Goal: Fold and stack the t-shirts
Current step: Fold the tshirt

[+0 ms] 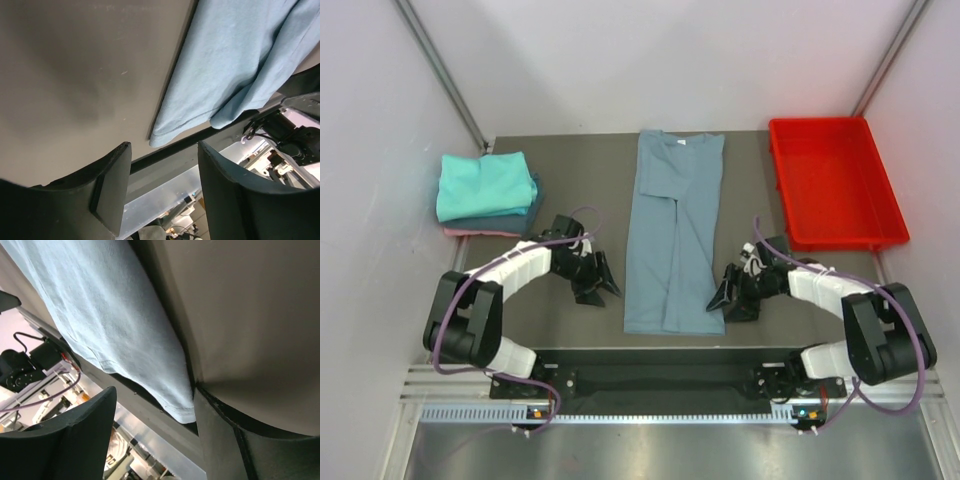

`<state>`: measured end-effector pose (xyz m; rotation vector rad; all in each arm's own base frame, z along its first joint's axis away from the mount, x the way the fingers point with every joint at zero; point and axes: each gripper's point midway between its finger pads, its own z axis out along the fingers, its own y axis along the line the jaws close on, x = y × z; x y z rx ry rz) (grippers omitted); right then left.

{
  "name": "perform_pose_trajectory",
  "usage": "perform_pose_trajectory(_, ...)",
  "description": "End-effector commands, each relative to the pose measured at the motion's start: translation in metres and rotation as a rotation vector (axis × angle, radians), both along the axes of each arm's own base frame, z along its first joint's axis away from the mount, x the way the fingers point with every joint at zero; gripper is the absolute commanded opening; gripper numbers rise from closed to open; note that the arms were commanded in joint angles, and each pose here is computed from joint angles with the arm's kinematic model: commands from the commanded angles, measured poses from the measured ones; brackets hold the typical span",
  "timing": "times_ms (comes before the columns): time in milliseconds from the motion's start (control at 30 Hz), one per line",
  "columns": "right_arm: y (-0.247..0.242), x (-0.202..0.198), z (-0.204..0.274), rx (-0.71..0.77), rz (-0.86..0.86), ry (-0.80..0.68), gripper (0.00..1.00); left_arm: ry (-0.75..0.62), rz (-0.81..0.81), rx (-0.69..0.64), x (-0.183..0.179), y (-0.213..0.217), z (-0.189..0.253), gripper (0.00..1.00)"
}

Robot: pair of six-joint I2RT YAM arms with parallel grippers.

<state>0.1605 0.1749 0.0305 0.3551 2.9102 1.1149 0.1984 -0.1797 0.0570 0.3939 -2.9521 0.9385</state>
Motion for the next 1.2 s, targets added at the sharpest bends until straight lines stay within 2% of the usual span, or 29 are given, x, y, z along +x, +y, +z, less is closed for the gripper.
perform_pose_trajectory(0,0.008,-0.003,-0.004,-0.011,0.017,0.008,0.63,-0.01,0.015,-0.043,0.01,-0.007,0.004,0.6)
perform_pose_trajectory(300,0.024,-0.013,-0.01,-0.008,0.054,0.049,0.61,0.066,0.038,-0.056,0.003,-0.011,-0.009,0.6)
perform_pose_trajectory(433,0.032,-0.011,-0.009,-0.006,0.077,0.036,0.57,0.099,0.033,-0.056,-0.004,-0.014,-0.016,0.6)
perform_pose_trajectory(733,0.034,-0.017,-0.014,-0.027,0.1,0.027,0.43,0.13,0.019,-0.059,-0.018,-0.018,-0.021,0.59)
perform_pose_trajectory(967,0.035,-0.013,-0.012,-0.024,0.107,0.001,0.25,0.153,-0.018,-0.058,-0.026,-0.03,-0.025,0.57)
perform_pose_trajectory(1167,0.036,-0.005,-0.01,-0.033,0.094,-0.017,0.15,0.177,-0.068,-0.057,-0.038,-0.046,-0.029,0.53)
